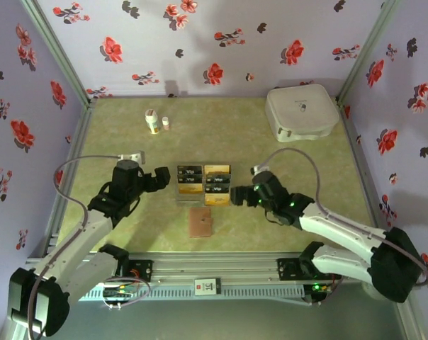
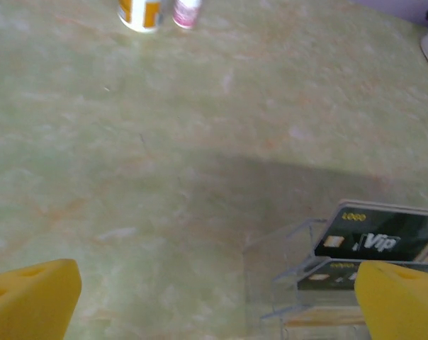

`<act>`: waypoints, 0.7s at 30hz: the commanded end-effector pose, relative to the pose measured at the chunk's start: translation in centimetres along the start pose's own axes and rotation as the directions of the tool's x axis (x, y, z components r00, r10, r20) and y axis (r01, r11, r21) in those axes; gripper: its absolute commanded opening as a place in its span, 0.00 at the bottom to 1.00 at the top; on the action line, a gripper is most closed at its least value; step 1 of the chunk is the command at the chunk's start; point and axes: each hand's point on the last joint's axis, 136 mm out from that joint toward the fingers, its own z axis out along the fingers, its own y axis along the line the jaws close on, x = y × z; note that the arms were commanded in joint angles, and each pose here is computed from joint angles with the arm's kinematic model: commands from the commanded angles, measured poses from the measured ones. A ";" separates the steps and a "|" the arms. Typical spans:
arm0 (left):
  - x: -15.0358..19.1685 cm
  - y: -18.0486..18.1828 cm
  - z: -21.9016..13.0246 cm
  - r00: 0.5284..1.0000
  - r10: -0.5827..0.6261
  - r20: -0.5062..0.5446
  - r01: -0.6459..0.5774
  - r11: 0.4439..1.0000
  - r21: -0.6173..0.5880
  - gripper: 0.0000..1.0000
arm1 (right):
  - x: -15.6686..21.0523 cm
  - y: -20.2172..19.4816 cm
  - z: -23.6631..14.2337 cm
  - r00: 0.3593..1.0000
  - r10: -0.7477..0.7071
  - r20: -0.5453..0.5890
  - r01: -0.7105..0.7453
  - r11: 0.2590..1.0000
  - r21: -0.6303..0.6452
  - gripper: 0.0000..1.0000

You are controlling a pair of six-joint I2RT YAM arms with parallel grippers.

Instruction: Put the credit cards into the card holder

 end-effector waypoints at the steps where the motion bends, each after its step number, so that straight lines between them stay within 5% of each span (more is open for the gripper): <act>1: 0.2 -2.3 0.4 1.000 -0.012 -0.008 0.013 0.994 0.107 1.00 | 2.0 -1.4 0.7 0.999 -0.049 -0.024 0.051 0.993 0.102 0.98; 21: 2.2 -6.3 4.8 0.996 -0.018 -0.088 0.035 0.979 0.201 1.00 | 2.7 -1.7 3.5 1.000 -0.009 0.005 0.008 0.987 0.162 0.99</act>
